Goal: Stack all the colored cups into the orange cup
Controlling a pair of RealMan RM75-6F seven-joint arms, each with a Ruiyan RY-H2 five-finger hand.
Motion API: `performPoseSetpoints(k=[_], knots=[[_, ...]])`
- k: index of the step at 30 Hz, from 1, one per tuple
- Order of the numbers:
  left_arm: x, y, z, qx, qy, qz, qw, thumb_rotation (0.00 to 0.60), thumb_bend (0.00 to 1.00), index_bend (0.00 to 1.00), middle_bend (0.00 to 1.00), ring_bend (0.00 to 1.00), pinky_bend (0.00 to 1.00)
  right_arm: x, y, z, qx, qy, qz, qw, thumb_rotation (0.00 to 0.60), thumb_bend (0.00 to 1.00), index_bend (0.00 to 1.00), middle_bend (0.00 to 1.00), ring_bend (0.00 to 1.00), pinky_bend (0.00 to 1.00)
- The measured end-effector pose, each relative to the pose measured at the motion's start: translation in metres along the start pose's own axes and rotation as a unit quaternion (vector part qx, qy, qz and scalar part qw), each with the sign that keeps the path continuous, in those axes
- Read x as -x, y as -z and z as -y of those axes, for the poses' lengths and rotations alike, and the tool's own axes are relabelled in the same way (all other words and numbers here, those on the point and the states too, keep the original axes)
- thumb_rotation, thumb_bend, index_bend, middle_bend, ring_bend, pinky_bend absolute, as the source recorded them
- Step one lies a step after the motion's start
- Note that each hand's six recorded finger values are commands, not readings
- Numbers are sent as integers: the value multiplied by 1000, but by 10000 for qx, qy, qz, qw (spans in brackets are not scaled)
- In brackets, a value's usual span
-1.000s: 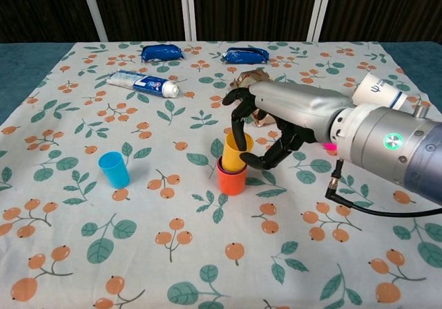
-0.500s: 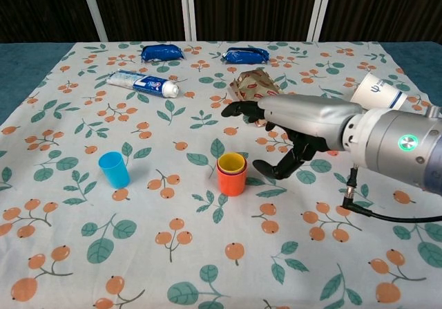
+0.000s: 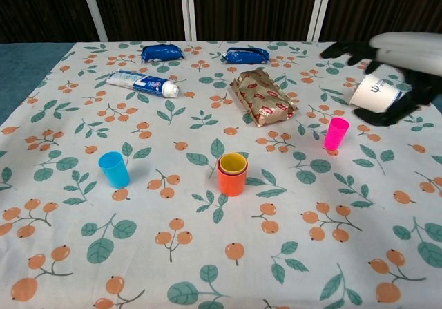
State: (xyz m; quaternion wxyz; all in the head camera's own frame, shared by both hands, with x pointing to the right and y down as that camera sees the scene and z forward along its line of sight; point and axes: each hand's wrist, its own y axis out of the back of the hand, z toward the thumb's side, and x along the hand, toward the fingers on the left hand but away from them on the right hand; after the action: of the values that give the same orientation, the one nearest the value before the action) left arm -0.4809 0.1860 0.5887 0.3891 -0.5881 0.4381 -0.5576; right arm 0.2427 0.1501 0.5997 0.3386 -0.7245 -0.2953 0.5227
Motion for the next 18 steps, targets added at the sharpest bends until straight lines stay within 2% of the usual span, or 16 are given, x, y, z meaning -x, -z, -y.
performPoseSetpoints(k=[5,8,14,18], knots=[[2,-8,4,-19,98,111,9999,600,33,29,32,0,30,-44,49,2,9,256,625,9977,600,471,39,54,94,139],[3,-13,8,-21,205,194,9996,600,28,28,28,0,30,-71,78,4,-1,508,902,9946,600,419,40,54,89,132],[-2,-32,15,0,510,484,9975,600,27,36,25,0,30,-104,110,4,-291,908,1100,9894,600,410,39,54,86,126],[-13,-55,22,52,821,791,9935,600,27,53,25,0,30,-115,120,8,-199,1013,1161,9879,600,410,39,54,86,126]])
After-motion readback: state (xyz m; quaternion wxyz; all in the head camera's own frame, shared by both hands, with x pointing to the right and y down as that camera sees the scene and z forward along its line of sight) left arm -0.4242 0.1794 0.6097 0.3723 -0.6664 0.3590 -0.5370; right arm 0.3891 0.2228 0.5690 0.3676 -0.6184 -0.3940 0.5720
